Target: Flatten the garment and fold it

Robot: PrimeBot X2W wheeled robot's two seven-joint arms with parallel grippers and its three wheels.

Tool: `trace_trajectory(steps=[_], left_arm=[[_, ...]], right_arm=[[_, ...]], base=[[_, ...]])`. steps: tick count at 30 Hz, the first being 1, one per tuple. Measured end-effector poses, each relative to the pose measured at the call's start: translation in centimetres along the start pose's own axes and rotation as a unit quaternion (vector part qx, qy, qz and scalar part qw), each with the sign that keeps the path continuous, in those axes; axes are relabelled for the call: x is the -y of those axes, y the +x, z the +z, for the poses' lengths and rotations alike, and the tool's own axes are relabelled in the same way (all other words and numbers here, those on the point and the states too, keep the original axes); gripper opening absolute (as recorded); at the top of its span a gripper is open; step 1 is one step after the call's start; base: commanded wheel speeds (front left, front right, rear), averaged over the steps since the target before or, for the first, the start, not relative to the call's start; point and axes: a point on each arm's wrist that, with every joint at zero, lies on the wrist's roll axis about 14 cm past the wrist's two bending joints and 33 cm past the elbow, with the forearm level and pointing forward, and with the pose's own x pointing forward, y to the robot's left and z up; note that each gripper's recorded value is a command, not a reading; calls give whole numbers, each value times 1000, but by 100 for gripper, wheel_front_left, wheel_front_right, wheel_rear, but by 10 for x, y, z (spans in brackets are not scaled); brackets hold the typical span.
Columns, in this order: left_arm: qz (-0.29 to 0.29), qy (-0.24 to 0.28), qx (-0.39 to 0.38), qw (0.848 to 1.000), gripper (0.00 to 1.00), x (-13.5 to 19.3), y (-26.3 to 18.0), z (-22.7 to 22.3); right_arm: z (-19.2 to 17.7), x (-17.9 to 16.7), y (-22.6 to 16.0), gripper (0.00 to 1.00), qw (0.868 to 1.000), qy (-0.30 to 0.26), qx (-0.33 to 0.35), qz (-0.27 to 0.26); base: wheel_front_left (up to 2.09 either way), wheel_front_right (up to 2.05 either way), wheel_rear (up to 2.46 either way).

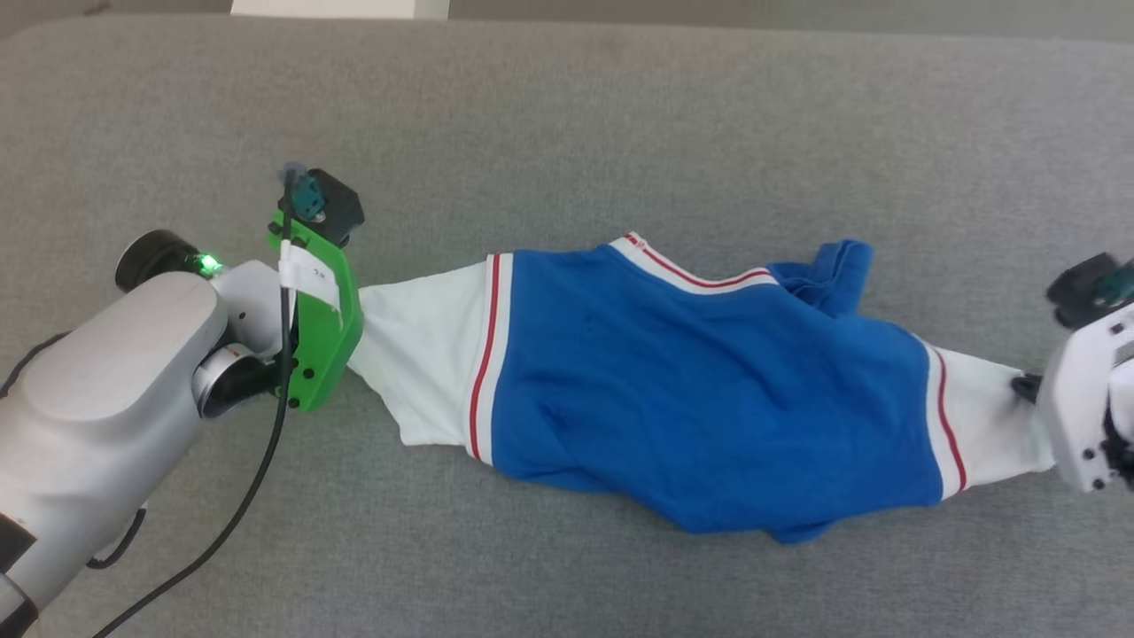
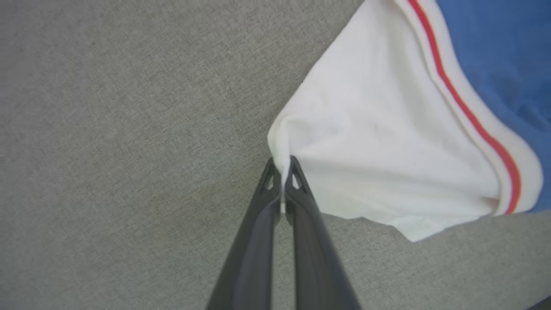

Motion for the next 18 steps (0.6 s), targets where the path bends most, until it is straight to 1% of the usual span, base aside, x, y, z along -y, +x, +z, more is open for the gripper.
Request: trace_trajectory(steps=[3, 6, 9, 10, 13, 15, 16, 18], left_arm=[[0, -6, 17, 1000, 0, 3, -6, 4], [1, -4, 45, 999, 0, 7, -15, 12], [6, -2, 91, 996, 0, 9, -30, 30], [9, -1, 115, 993, 0, 9, -38, 39], [20, 5, 173, 985, 0, 7, -61, 61], [37, 13, 218, 975, 0, 1, -82, 79], [43, 16, 236, 971, 0, -1, -91, 87], [60, 28, 279, 958, 0, -4, -113, 108]], right_arm=[[8, 0, -10, 0, 999, -13, 42, -9], [22, -5, -23, 0, 995, -20, 99, -11], [45, 0, -46, 0, 983, -44, 176, -31], [54, 2, -56, 0, 977, -46, 206, -38], [82, 10, -89, 0, 953, -51, 293, -62], [104, 20, -118, 0, 928, -61, 355, -89], [112, 23, -130, 0, 919, -69, 374, -100], [136, 31, -163, 0, 890, -73, 432, -126]], base=[[0, 0, 0], [0, 0, 0], [0, 0, 0], [0, 0, 0], [0, 0, 0], [0, 0, 0], [0, 0, 0], [0, 0, 0]])
